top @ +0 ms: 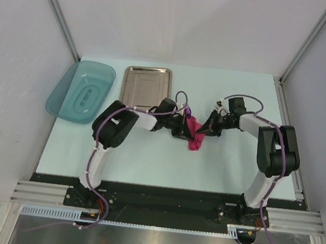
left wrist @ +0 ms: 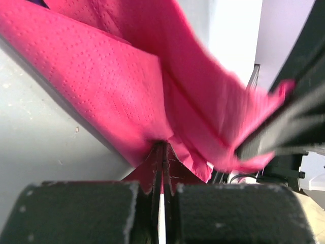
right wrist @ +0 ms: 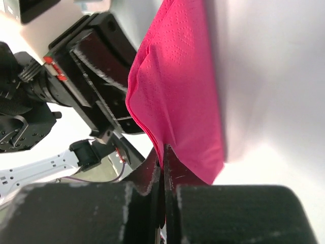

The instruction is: Place the utensils on the paper napkin and roll it up

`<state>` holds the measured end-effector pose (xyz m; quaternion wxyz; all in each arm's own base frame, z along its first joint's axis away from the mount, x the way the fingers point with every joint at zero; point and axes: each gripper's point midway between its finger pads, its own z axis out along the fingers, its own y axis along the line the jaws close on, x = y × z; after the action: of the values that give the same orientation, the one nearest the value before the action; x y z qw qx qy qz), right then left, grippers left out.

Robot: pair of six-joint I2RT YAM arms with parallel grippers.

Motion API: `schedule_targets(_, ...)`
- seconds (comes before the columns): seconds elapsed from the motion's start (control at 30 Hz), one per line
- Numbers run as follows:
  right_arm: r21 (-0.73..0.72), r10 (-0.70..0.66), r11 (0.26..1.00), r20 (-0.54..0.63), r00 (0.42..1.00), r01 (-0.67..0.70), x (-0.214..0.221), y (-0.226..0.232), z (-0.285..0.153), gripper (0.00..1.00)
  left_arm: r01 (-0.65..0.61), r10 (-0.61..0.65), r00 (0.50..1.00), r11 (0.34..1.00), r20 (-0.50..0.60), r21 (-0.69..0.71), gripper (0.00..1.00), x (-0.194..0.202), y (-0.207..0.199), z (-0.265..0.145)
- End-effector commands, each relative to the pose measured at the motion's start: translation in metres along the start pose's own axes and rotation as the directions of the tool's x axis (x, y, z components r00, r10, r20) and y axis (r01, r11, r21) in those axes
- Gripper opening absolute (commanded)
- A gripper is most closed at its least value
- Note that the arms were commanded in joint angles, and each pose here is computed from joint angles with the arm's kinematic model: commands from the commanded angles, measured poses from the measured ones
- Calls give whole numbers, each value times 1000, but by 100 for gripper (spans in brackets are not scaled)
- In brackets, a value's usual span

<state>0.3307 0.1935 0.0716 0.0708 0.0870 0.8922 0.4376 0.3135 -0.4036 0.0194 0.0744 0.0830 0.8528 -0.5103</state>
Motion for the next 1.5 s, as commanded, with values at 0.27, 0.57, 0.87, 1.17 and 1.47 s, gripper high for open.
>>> schedule_targets(0.27, -54, 20, 998, -44, 999, -22, 2, 15, 39, 0, -40, 42, 999, 993, 9, -110, 0, 0, 21, 4)
schedule_targets(0.57, -31, 111, 993, -63, 992, -113, 3, -15, 44, 0, -50, 51, 999, 995, 9, -87, 0, -2, 15, 5)
schedule_targets(0.87, -10, 159, 987, -64, 985, -160, -1, -34, 46, 0, -103, 102, 994, 995, 37, 0, 0, -6, -11, -2)
schedule_targets(1.17, 52, 184, 982, -47, 982, -182, -4, -55, 52, 0, -122, 120, 992, 990, 40, 68, 0, -3, -23, -5)
schedule_targets(1.47, 56, 158, 986, 1, 987, -158, -21, -55, 47, 0, -138, 136, 990, 988, 33, 62, 0, 0, -19, -5)
